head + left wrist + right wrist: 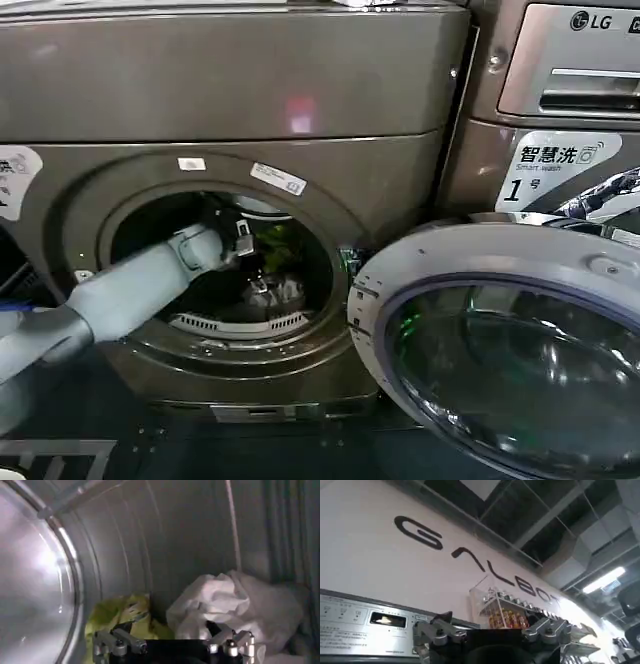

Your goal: Grasp the clothes from the dryer.

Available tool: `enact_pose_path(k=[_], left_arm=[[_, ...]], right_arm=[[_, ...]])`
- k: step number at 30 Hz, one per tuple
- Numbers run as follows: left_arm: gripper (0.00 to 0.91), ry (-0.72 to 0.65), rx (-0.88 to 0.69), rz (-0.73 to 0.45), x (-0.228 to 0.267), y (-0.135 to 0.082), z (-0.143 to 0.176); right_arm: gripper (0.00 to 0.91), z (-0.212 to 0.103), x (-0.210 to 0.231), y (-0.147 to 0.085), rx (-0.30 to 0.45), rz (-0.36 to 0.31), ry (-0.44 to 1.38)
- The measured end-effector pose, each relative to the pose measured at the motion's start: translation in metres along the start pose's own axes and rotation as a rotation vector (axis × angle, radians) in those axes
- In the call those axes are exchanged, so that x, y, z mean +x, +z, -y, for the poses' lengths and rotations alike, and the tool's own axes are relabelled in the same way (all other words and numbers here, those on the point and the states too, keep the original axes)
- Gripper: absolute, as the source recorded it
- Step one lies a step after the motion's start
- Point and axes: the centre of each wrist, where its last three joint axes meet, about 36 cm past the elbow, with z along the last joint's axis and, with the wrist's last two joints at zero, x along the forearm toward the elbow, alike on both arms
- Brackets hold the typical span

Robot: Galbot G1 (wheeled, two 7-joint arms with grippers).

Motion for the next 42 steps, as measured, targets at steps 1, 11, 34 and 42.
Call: enact_pose_path(k=[1,11,34,42], left_arm=[[0.907,-0.002,0.001,-0.003,0.0,0.002,-0.001],[0.907,-0.017,0.013,-0.018,0.0,0.011,-0.006],[0.907,-0.038,0.025,0.003,-0.014,0.002,-0.01],[0.907,-0.038,0.025,0.013,-0.019,-0.005,-0.01]], right_arm=[[0.907,0.0,0.0,0.0,0.0,0.0,0.0],[0.907,-0.001,0.001,0.0,0.001,-0.003,-0.001],[0.907,-0.001,0.002,0.0,0.0,-0.005,-0.005],[0.907,-0.001,0.002,-0.001,0.002,-0.005,-0.006]])
